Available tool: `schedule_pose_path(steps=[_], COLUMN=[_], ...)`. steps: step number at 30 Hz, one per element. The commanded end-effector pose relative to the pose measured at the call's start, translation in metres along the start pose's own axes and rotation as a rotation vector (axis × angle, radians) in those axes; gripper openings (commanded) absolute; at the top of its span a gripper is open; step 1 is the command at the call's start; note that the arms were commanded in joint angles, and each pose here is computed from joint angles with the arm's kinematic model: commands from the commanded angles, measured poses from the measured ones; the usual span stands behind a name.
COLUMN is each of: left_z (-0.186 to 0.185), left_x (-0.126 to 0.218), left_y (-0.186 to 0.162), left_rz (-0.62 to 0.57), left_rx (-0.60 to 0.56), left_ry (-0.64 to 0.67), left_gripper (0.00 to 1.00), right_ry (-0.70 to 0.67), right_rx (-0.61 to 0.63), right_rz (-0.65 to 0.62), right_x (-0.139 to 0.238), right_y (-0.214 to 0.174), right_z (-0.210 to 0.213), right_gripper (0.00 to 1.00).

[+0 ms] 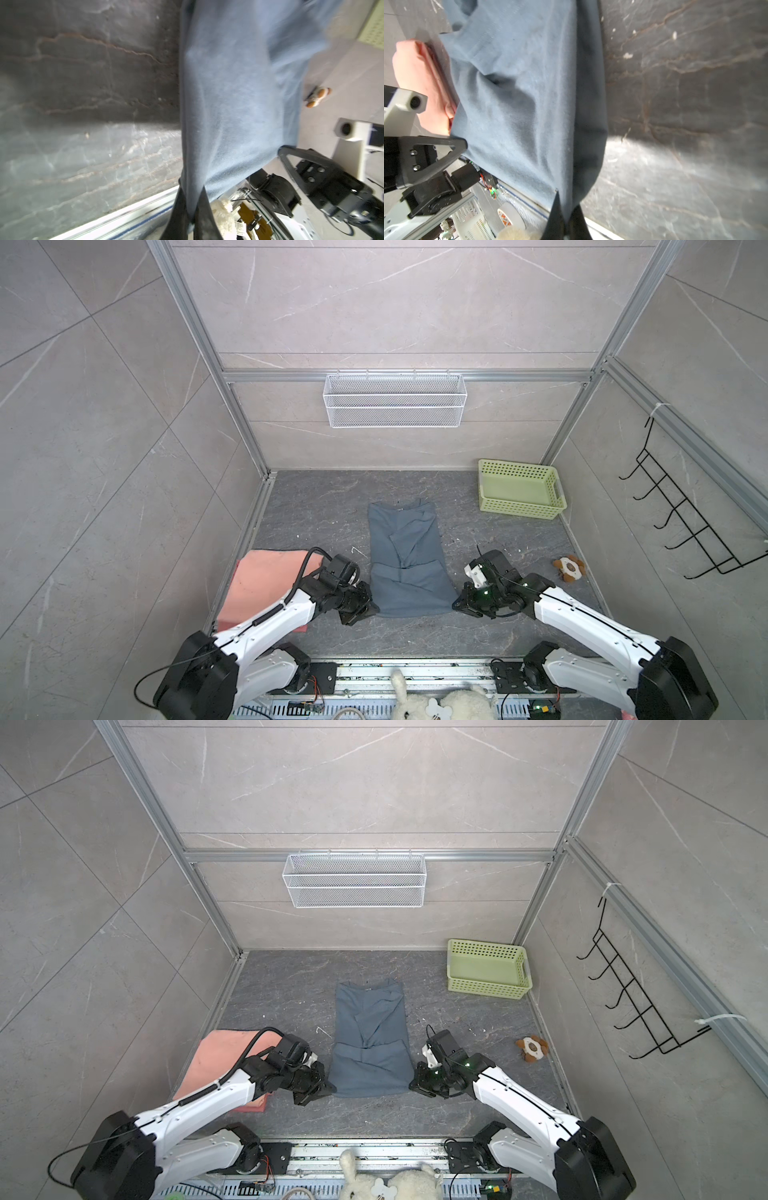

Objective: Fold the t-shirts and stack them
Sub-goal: 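Lift the near edge and fold it toward the far wall with both grippers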

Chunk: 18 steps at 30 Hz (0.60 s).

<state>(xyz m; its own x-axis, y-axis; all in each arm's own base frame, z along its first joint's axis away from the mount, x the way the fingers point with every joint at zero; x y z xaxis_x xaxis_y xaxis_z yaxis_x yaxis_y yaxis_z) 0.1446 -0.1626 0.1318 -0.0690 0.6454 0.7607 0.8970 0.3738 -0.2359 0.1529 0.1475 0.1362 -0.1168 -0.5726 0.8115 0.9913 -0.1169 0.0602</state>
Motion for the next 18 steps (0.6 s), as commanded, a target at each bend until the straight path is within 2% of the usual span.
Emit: schedule_pose_path(steps=[1,6,10,14,18], left_z=[-0.002,-0.037,-0.077,-0.118,-0.149], left_x=[0.015,0.033,0.038,0.044,0.049], left_y=[-0.001,0.003,0.015,0.043,0.085], left_rz=[-0.077,-0.108,-0.114,-0.138,-0.146], left_rx=[0.069,-0.012,-0.081,-0.137,-0.172], left_ry=[0.001,-0.044,-0.099,-0.17,-0.216], left_gripper=[0.0,0.0,0.0,0.0,0.0], right_ry=[-0.051,-0.043,0.011,0.094,0.068], right_rx=[0.016,0.083,0.071,0.071,0.034], right_rz=[-0.004,-0.062,-0.178,-0.262,-0.306], right_x=[0.018,0.036,0.052,0.057,0.05], right_y=[-0.003,0.016,0.046,0.082,0.125], right_z=[0.005,0.031,0.063,0.098,0.11], right_gripper=[0.03,0.04,0.02,0.03,0.02])
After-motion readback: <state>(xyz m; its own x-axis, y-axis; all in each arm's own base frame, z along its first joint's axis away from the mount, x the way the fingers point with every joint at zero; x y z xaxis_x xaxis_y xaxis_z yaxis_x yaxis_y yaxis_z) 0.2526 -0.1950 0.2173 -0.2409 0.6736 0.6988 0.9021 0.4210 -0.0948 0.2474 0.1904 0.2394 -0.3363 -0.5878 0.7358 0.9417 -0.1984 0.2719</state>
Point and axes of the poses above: each gripper's point midway between its finger pads, its own x axis back along the fingers, its own z axis along the line the jaws close on, y = z × x, the point moved 7 cm from there along x, back along the fingers, and after that the axes turned 3 degrees about x, right-handed, at the moved point
